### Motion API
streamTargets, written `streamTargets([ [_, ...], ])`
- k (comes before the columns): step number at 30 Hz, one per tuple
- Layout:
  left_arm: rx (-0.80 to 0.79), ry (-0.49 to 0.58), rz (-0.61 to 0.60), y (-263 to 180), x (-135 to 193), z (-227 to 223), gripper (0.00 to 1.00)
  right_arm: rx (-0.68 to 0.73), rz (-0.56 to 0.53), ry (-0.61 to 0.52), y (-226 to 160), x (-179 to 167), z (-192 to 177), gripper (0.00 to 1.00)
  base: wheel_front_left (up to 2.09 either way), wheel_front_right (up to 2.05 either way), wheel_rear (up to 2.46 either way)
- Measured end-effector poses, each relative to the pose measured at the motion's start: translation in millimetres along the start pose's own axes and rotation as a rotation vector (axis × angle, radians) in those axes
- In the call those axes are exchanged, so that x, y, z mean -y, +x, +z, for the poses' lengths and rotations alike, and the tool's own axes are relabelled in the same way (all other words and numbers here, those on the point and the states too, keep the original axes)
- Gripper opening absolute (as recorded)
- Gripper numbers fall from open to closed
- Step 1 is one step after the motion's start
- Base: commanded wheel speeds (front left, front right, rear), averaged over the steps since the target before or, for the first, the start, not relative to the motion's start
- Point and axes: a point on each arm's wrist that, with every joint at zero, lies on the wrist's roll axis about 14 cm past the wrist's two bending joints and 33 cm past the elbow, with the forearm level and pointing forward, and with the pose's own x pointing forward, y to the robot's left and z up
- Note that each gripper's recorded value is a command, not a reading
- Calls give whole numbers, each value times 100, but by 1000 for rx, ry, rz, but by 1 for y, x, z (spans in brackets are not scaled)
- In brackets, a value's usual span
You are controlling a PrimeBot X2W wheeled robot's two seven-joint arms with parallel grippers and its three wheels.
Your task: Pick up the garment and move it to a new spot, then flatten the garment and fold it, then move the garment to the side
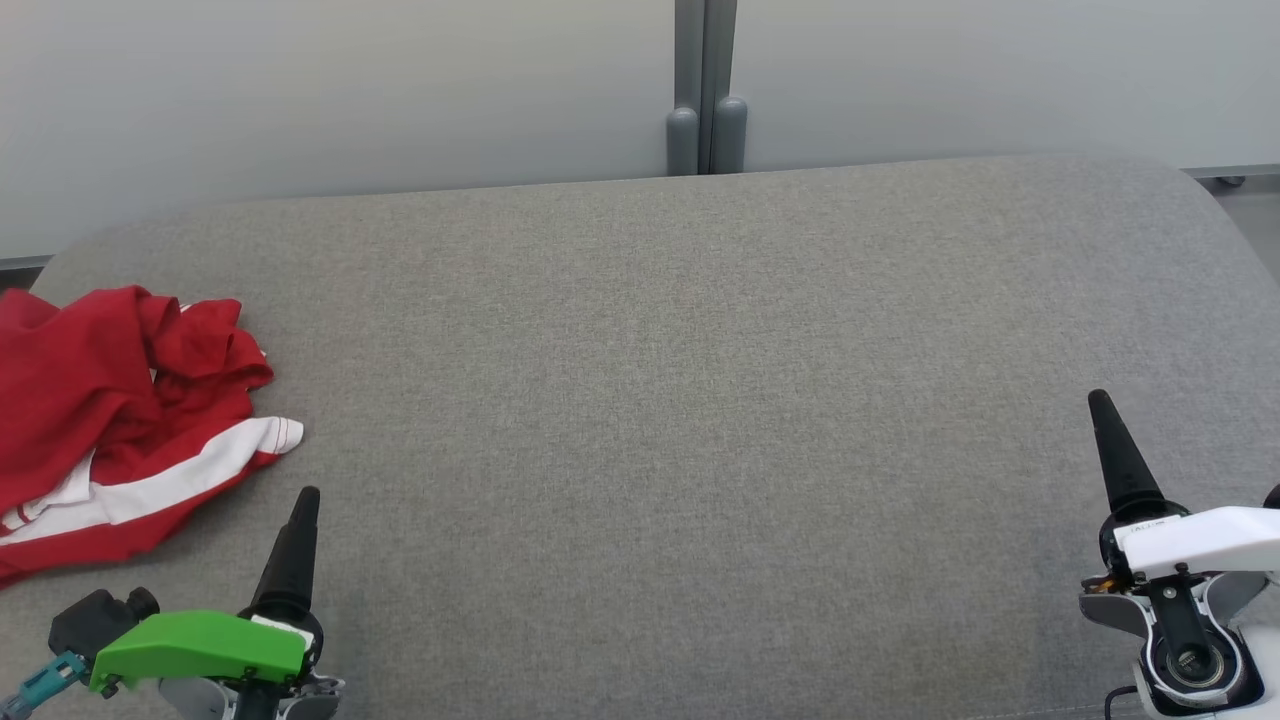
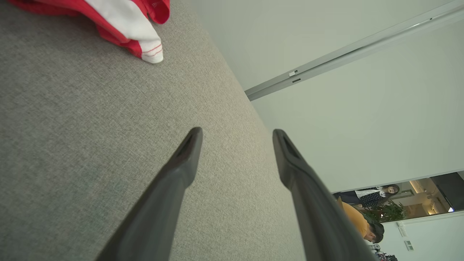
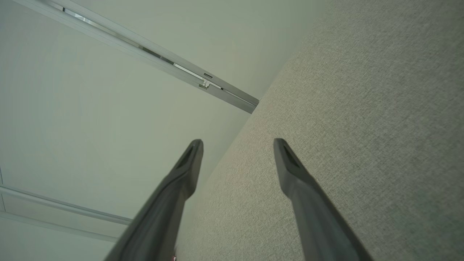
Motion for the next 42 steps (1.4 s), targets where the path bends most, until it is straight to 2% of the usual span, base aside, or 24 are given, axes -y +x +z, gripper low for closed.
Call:
streamTargets([
  [28, 31, 399, -52, 1, 19, -4, 100, 3, 30, -466, -6, -11, -9, 100, 0, 0, 0],
  [42, 51, 583, -103, 1, 30, -6, 100, 38, 63, -661, -9, -19, -8, 100, 0, 0, 0],
])
